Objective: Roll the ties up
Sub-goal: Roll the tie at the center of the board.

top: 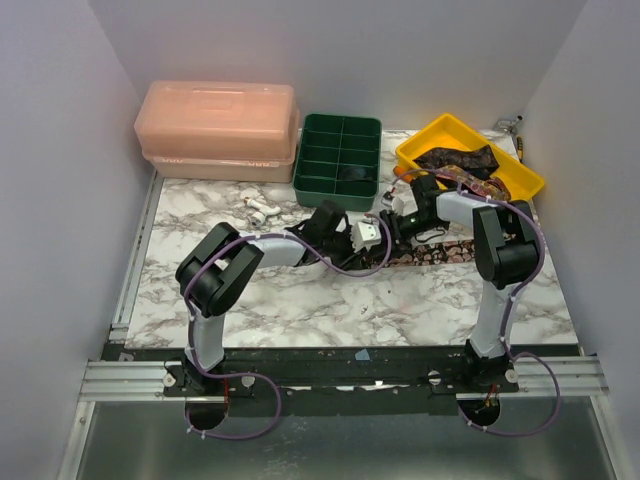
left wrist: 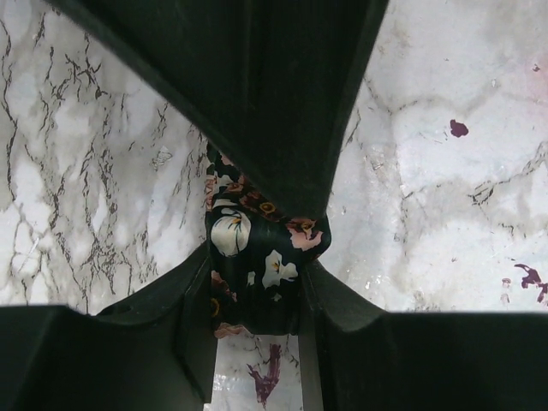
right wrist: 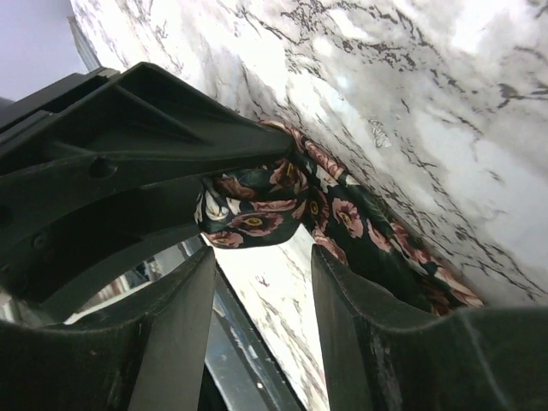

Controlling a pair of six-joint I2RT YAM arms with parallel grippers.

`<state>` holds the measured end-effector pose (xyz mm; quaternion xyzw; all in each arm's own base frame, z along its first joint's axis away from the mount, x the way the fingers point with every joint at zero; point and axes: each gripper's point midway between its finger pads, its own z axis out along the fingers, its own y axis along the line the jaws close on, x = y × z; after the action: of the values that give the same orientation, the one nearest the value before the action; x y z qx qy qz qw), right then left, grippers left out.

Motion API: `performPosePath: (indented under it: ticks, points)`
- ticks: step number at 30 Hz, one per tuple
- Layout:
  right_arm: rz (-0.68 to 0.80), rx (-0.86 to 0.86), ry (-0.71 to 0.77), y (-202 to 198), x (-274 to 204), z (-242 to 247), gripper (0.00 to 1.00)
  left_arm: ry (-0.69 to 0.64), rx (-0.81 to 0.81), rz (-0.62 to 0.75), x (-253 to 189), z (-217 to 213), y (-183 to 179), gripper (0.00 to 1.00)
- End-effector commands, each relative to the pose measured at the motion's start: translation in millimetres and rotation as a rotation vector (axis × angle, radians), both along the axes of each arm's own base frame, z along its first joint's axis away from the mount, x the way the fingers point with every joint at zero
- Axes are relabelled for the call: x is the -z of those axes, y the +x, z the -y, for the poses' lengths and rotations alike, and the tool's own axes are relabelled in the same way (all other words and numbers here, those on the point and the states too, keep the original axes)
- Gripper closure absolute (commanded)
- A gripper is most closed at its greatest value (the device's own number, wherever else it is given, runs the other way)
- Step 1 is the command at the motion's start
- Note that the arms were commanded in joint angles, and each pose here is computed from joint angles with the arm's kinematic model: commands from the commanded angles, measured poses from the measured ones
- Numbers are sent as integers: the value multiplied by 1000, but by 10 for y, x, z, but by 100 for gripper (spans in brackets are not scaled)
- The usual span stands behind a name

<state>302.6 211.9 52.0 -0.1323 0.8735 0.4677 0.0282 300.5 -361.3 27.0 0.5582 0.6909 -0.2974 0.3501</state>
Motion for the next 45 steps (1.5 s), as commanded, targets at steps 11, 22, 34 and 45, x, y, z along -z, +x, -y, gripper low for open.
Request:
performPosePath:
  ticks: [11, 22, 34, 45]
  points:
    - [-48, 48, 53, 118, 30, -292, 53, 227, 14, -88, 417, -314, -263, 73]
    - [-63, -59, -80, -49, 388, -144, 83, 240, 19, -98, 431, -286, -232, 71]
    - [-83, -73, -282, -78, 900, 261, 100, 25, 59, -113, 66, -126, -207, 36]
    - [-87, -105, -422, -66, 1120, 469, 100, -412, -79, 63, -965, -157, -102, 2]
